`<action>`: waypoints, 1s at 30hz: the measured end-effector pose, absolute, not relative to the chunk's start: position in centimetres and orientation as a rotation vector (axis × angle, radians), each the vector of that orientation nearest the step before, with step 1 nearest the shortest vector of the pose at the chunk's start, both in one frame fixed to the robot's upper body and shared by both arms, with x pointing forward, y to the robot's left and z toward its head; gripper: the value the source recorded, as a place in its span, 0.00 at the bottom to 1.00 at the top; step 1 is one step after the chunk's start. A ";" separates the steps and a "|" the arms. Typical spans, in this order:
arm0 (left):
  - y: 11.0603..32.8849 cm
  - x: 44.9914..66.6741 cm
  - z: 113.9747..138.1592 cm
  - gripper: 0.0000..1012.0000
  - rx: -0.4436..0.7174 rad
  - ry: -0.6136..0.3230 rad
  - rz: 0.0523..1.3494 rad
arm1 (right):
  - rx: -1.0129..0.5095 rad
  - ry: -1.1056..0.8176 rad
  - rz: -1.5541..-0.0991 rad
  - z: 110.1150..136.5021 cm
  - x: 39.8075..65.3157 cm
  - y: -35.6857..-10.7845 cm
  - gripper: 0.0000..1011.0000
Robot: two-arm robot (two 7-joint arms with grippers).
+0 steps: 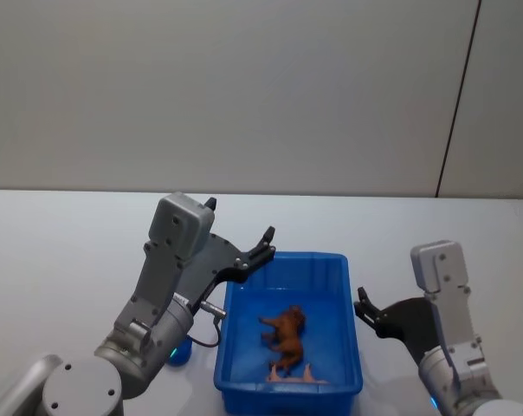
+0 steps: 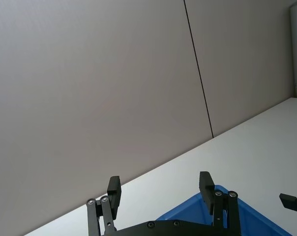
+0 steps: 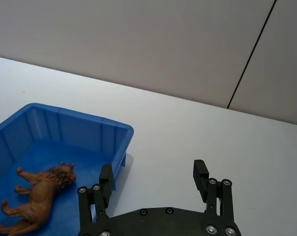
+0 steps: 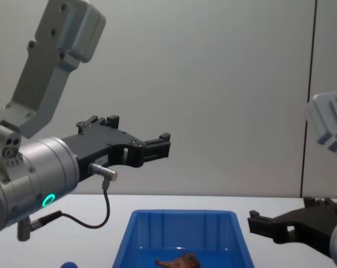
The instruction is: Pick up the two dolls from the table and place them into the box.
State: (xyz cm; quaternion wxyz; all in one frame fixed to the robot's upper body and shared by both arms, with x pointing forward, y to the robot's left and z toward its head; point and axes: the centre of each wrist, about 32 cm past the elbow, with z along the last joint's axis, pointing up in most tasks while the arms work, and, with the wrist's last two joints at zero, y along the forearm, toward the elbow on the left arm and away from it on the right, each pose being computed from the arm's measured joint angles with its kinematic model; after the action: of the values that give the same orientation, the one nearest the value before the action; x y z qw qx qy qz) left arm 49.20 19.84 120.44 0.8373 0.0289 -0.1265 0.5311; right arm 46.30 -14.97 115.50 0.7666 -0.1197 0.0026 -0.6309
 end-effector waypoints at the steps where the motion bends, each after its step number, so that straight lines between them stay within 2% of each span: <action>1: 19.8 49.2 120.4 0.99 0.061 -0.268 1.124 | -0.261 0.005 -1.373 115.5 46.3 -15.0 0.99; 17: 20.0 49.1 120.4 0.99 0.069 -0.250 1.139 | -0.267 0.001 -1.401 115.4 45.9 -15.5 0.99; 30: 21.0 48.9 120.1 0.99 0.109 -0.152 1.208 | -0.269 0.001 -1.408 115.4 45.8 -15.6 0.99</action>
State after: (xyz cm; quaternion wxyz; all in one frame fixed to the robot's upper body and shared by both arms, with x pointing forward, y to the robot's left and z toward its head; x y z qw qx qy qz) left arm 48.86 21.02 120.09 0.8191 0.0510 -0.0712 0.5670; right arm 45.79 -15.60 115.41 0.7541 -0.1231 0.0003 -0.6452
